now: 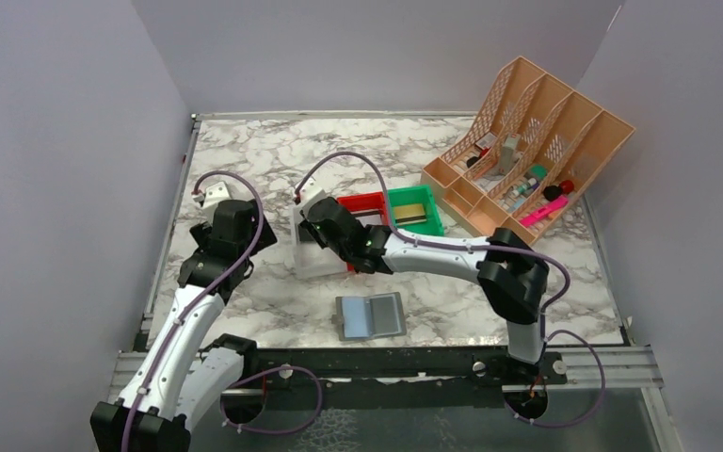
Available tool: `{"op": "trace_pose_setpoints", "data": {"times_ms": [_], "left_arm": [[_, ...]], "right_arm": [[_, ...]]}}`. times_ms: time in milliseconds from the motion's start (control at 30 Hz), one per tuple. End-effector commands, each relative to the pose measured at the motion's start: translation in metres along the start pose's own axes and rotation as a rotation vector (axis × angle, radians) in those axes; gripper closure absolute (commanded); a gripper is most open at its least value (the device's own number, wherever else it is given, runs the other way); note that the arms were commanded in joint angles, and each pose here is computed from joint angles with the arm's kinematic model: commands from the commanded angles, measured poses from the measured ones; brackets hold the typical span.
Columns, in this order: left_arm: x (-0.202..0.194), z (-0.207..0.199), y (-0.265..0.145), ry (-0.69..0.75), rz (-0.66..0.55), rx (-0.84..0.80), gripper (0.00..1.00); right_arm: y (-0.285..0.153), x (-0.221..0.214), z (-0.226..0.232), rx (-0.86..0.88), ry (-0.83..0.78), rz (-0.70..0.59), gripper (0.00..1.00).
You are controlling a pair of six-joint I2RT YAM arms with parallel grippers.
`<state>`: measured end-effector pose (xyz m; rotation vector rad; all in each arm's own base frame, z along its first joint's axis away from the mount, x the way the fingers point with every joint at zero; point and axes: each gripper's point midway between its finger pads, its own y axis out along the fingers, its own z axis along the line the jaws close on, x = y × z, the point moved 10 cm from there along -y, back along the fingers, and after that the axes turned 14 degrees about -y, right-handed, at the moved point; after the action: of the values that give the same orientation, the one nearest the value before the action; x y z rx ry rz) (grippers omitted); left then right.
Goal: Take the credit cards out of the card holder
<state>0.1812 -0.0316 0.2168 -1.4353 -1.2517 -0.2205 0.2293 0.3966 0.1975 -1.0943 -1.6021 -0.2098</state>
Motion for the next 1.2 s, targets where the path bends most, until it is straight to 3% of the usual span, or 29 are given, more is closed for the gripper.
{"op": "trace_pose_setpoints", "data": {"times_ms": [0,600,967,1167], "left_arm": [[0.011,0.005,-0.008,-0.046,-0.101,0.024,0.01],[0.016,0.006,-0.010,-0.055,-0.138,0.043,0.01],[0.018,0.008,-0.013,-0.065,-0.158,0.046,0.01],[0.017,0.007,-0.013,-0.065,-0.152,0.040,0.01]], "right_arm": [[0.021,-0.009,-0.004,-0.095,-0.178,0.076,0.99],[0.065,-0.029,0.007,-0.087,-0.488,0.099,0.99],[0.065,-0.031,0.015,0.022,-0.475,0.087,0.78],[0.065,-0.032,0.015,0.028,-0.482,0.095,0.76]]}}
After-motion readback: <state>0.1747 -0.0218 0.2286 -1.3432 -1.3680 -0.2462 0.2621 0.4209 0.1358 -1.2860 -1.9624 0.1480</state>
